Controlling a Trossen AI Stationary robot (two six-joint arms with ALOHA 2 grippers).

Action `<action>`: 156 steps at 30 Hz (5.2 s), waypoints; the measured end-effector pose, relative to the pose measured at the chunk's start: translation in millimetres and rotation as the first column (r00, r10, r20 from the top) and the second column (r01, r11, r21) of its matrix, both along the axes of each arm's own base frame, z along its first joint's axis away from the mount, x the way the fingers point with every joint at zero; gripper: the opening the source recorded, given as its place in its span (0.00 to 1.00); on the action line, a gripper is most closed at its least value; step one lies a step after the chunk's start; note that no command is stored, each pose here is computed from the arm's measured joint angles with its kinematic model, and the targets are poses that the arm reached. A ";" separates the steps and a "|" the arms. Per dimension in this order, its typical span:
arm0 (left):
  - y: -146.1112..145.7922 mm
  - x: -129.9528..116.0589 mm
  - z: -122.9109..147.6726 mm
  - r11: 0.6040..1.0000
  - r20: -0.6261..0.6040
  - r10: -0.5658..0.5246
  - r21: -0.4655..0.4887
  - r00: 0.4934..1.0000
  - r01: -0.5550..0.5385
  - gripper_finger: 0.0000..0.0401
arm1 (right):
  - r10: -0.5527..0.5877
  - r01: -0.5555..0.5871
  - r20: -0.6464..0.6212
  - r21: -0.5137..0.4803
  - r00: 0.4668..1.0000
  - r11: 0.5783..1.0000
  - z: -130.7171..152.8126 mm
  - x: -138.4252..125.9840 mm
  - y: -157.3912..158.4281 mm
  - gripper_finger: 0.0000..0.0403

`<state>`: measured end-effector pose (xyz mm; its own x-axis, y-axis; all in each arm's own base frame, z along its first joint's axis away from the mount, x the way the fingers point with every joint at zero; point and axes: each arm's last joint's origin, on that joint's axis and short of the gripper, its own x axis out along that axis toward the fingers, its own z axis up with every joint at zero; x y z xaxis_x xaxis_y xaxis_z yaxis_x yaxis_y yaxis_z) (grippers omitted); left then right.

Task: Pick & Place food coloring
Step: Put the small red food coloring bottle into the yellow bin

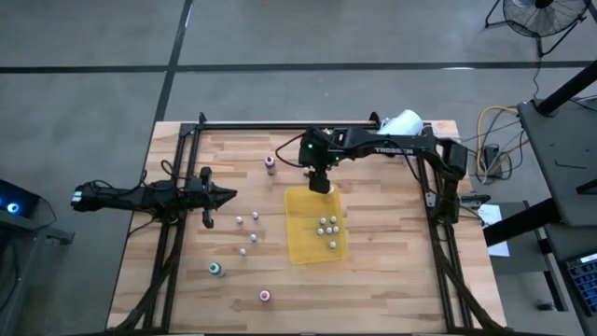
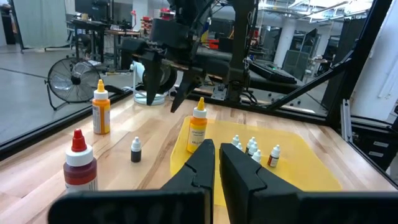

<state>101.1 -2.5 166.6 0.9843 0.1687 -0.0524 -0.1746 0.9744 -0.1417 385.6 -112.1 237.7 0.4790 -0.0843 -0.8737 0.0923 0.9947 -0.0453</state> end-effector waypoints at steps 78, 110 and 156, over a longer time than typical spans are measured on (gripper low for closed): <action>0.0 0.0 -0.1 1.000 0.000 0.000 0.000 1.000 0.000 0.00 | 0.058 -0.059 0.017 0.064 0.998 0.996 -40.5 14.9 -25.9 0.49; 0.0 0.0 0.0 1.000 0.000 0.000 0.000 1.000 0.000 0.00 | -0.354 0.388 -0.170 0.263 0.920 0.883 -32.1 36.1 -59.5 0.49; 0.0 0.0 -0.1 1.000 -0.001 0.000 0.000 1.000 0.000 0.00 | -0.308 0.370 -0.305 0.167 0.901 0.914 -75.8 47.0 -56.7 0.44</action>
